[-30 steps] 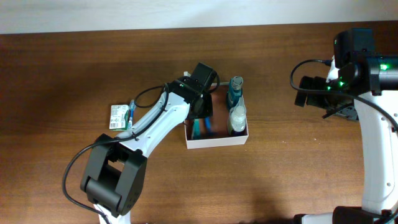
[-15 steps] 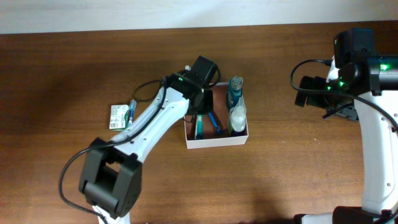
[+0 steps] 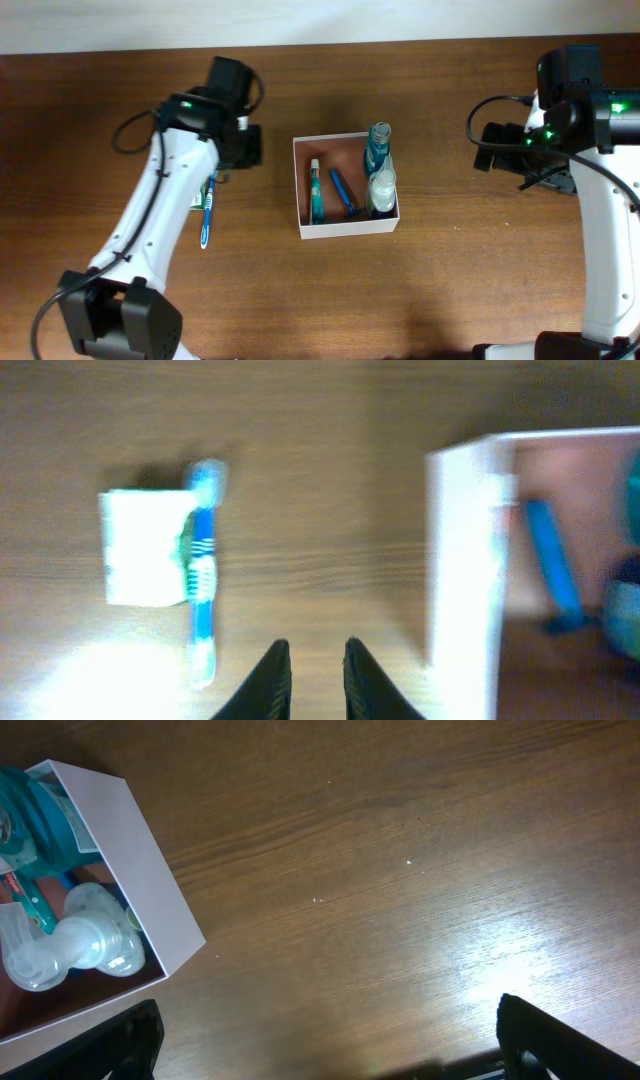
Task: Pack container
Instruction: 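Withdraw the left gripper left toward the second toothbrush, then lower the left gripper onto the capped blue-white toothbrush and grasp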
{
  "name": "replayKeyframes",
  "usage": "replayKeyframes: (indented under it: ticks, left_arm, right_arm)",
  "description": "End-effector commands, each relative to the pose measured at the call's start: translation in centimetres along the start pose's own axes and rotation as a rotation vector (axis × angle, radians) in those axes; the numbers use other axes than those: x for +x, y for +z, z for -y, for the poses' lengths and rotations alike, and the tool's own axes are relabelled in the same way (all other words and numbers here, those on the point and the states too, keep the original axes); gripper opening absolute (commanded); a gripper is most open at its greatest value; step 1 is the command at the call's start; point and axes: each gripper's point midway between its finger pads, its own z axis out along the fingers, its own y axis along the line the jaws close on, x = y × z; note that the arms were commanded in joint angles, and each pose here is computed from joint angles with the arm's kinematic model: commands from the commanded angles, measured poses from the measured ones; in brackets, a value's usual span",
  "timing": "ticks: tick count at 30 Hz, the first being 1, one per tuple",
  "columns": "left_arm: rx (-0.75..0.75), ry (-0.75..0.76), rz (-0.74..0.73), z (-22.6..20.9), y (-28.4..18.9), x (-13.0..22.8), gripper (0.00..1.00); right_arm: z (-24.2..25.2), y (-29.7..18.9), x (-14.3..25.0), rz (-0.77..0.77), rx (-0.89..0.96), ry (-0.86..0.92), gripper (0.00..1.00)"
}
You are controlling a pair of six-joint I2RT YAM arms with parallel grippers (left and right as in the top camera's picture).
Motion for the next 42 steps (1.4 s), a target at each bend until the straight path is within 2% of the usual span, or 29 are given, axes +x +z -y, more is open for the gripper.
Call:
replayKeyframes:
  ticks: [1, 6, 8, 18, 34, 42]
  left_arm:
    - [-0.081, 0.002, 0.014, -3.4, -0.6, -0.4, 0.19]
    - [-0.102, -0.025, -0.007, -5.6, 0.6, -0.1, 0.19]
    - [-0.108, -0.04, -0.018, -6.3, 1.5, 0.3, 0.24]
    - [-0.126, -0.042, -0.105, -7.2, 6.6, 4.1, 0.24]
    - [-0.116, -0.029, -0.064, -7.2, 12.4, 6.9, 0.27]
    - [-0.137, -0.002, -0.045, -7.6, 13.1, 7.0, 0.29]
  right_arm:
    - [0.4, -0.8, -0.2, 0.033, 0.005, 0.009, 0.98]
    - [0.4, -0.8, -0.2, 0.033, 0.005, 0.009, 0.98]
    - [0.4, -0.8, -0.2, 0.033, 0.005, 0.009, 0.98]
    - [0.4, -0.8, -0.2, 0.033, 0.004, 0.009, 0.98]
    - [0.4, -0.8, -0.2, 0.032, 0.004, 0.009, 0.98]
    - [0.4, -0.8, -0.2, 0.032, 0.004, 0.009, 0.98]
